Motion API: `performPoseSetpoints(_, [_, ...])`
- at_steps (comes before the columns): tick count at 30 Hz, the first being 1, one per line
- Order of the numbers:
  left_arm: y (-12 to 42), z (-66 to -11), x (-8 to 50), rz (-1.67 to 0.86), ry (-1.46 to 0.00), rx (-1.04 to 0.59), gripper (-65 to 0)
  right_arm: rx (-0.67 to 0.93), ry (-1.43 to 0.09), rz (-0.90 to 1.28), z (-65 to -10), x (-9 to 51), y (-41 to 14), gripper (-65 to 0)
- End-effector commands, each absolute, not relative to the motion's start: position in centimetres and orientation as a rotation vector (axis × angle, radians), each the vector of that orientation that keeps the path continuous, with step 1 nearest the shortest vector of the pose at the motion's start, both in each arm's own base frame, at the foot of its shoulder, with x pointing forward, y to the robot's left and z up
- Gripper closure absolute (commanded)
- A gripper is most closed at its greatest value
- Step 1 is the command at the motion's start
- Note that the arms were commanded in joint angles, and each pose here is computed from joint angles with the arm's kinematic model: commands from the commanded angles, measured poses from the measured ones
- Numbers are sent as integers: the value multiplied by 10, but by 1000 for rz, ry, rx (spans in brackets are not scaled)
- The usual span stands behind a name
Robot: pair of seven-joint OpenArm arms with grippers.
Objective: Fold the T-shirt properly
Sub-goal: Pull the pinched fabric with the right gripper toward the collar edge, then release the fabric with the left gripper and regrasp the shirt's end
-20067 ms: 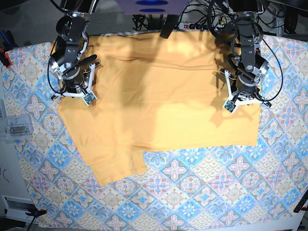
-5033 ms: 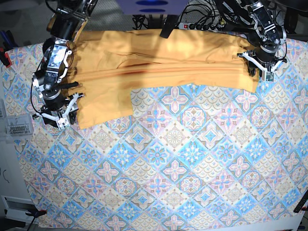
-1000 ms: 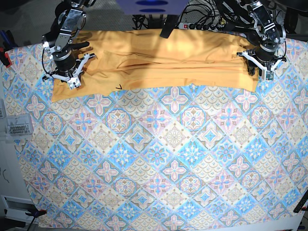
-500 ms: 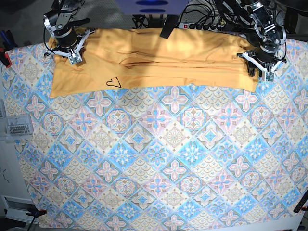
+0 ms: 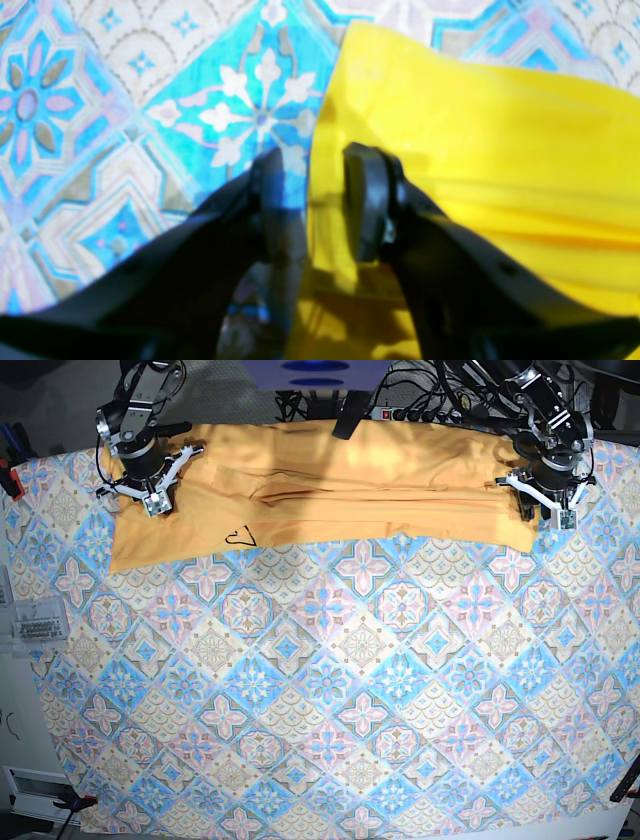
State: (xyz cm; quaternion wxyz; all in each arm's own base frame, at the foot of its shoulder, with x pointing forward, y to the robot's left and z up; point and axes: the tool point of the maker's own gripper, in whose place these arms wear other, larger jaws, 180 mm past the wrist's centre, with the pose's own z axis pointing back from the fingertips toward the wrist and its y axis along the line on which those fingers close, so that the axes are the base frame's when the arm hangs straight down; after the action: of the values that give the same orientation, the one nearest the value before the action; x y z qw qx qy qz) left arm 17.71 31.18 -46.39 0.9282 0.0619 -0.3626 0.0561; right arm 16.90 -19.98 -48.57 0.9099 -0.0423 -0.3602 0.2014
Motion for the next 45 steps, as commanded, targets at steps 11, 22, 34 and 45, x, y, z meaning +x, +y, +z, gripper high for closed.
performPoseSetpoints(11, [357,-435,159,170,-714,226,-225,-32,-649,418,-511,162,-191,0])
performPoseSetpoints(22, [359,-452,147,152,-554,208,-365,-34,-655,418,-510,165,-191,0])
performPoseSetpoints(34, [371,-436,152,126,-573,255,-369,-31,-654,418,-510,165,-190,0])
performPoseSetpoints(45, [373,-429,152,113,-535,275,-371,-5,-625,408,-521,156,-186,0])
